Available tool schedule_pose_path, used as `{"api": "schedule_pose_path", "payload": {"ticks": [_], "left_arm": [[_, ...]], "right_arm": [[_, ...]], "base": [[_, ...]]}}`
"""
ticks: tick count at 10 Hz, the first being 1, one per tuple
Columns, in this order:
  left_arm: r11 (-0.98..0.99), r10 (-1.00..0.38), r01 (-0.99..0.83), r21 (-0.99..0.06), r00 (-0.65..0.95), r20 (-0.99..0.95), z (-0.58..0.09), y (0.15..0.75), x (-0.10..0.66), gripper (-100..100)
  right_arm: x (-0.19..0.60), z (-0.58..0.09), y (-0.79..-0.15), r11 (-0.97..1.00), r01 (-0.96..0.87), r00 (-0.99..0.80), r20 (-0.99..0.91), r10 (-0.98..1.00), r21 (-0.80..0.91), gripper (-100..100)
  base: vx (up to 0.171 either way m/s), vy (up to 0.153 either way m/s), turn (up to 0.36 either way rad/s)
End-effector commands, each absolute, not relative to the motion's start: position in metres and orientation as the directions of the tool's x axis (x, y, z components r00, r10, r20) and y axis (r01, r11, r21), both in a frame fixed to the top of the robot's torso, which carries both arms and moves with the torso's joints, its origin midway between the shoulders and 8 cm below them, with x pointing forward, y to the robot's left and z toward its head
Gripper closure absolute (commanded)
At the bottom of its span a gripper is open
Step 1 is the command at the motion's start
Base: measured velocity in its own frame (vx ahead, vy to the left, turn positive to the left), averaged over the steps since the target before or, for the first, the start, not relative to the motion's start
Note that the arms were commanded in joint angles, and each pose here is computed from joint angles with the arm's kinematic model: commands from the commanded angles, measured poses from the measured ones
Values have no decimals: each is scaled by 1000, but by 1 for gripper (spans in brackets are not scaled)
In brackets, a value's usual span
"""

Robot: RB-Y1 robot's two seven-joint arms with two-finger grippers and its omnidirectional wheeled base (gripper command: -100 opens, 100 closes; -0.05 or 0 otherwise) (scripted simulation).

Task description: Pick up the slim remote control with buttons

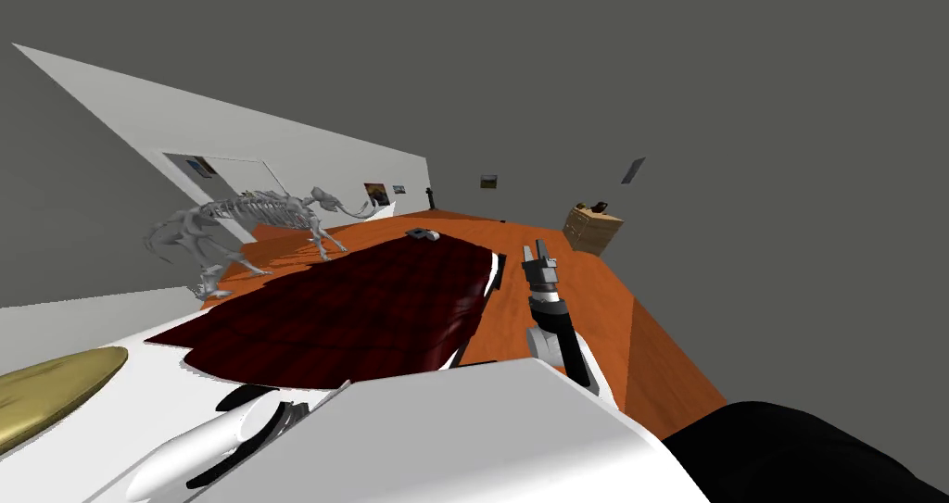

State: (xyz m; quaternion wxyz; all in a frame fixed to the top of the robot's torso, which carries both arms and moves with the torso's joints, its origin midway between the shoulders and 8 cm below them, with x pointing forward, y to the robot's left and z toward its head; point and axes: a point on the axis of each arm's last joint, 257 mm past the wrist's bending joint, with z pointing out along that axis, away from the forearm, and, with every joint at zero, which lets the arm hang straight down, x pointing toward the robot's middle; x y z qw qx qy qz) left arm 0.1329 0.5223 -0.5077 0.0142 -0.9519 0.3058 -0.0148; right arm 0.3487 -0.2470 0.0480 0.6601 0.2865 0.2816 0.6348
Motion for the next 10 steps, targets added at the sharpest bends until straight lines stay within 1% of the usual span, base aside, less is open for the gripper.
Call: {"api": "schedule_pose_path", "payload": {"ticks": [1, 2, 3, 5, 8, 9, 10], "left_arm": [[-778, -628, -627, -37, 778, 20, -505, 523, 144, 100], [-778, -628, -628, -37, 778, 20, -505, 523, 144, 100], [-750, -661, -660, -37, 750, 20, -502, 524, 154, 100], [-702, -712, -711, -39, 702, 20, -496, 526, 173, 100], [-662, -750, -749, -41, 662, 18, -492, 527, 182, 100], [-671, -742, -741, -41, 671, 20, -493, 526, 180, 100], [-668, -744, -743, -41, 668, 19, -493, 526, 181, 0]], "right_arm": [[349, 48, -247, 30, -677, 36, -8, 999, 736, 0], [349, 48, -247, 30, -676, 36, -8, 999, 736, 0], [349, 48, -247, 30, -677, 36, -8, 999, 736, 0], [349, 48, -247, 30, -676, 36, -8, 999, 736, 0], [349, 48, -247, 30, -677, 36, -8, 999, 736, 0], [349, 48, -247, 30, -677, 36, -8, 999, 736, 0], [349, 48, -247, 30, -677, 35, -8, 999, 736, 0]], "base": [[78, -26, 250], [55, -27, 145], [48, -36, 280], [120, -74, 440], [58, -52, 171], [15, -15, 16], [0, 0, 0]]}}
